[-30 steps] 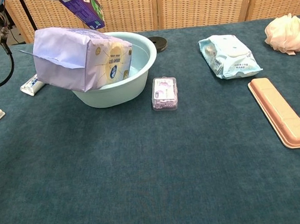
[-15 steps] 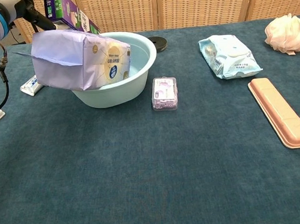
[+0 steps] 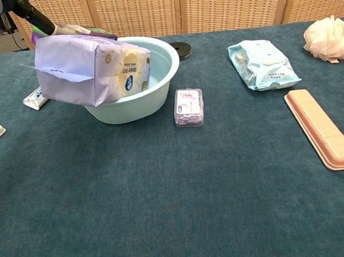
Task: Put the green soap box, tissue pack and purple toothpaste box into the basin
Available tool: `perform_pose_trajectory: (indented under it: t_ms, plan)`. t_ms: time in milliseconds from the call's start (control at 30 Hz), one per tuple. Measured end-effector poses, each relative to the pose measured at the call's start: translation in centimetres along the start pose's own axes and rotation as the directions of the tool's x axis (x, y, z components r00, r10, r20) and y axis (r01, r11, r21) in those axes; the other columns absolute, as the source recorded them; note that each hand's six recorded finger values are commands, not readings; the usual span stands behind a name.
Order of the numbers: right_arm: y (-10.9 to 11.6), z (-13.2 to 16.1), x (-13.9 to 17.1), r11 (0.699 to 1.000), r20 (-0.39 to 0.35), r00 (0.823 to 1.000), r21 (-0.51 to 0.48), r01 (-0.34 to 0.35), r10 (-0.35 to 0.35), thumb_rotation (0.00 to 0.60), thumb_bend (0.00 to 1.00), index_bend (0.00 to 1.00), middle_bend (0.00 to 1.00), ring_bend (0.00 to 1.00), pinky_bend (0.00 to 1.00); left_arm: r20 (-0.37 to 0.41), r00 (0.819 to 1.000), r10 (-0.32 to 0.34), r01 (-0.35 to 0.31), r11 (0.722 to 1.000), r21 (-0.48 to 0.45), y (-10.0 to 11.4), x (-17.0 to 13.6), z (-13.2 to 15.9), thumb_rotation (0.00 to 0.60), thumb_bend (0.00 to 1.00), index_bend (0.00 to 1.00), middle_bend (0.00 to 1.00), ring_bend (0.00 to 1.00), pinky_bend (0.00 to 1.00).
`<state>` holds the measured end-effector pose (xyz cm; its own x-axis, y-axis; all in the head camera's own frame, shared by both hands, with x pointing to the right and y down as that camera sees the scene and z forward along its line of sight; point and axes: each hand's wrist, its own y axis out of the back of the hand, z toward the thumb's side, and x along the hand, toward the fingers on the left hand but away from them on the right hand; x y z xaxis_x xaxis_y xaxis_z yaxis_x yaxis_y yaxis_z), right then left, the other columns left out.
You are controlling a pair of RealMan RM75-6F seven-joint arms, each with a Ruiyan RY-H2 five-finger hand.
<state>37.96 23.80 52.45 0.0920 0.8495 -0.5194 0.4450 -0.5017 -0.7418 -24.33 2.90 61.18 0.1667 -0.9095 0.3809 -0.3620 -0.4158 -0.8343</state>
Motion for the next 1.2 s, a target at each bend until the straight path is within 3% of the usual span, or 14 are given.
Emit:
perform_pose_trajectory:
  t_ms: [467, 800, 1000, 1200]
  plan:
    - [-0.3, 0.2, 0.0, 1.0, -0.005, 1.0, 0.006, -0.008, 0.008, 0.6, 0.1, 0.19, 0.0, 0.0, 0.02, -0.013, 0.998, 0.065, -0.065, 0.997, -0.034, 2.8, 0.3, -0.4, 0.6, 0.24, 0.16, 0.0, 0.0, 0.0]
    - [-0.3, 0.3, 0.1, 1.0, -0.008, 1.0, 0.013, -0.01, 0.01, 0.6, 0.1, 0.19, 0.0, 0.0, 0.02, -0.003, 0.996, 0.091, -0.091, 0.995, -0.041, 5.2, -1.9, -1.2, 0.6, 0.24, 0.16, 0.0, 0.0, 0.0]
    - [-0.5, 0.5, 0.2, 0.999, -0.014, 1.0, 0.031, -0.01, 0.011, 0.6, 0.1, 0.19, 0.0, 0.0, 0.02, -0.011, 0.998, 0.058, -0.057, 0.996, 0.071, 7.3, -4.9, -3.4, 0.6, 0.25, 0.16, 0.0, 0.0, 0.0]
    - [-0.7, 0.7, 0.2, 0.999, -0.02, 1.0, 0.053, -0.012, 0.013, 0.6, 0.1, 0.19, 0.0, 0.0, 0.02, -0.042, 0.999, -0.002, 0.012, 0.971, 0.239, 7.6, -9.7, -6.7, 0.6, 0.25, 0.16, 0.0, 0.0, 0.0]
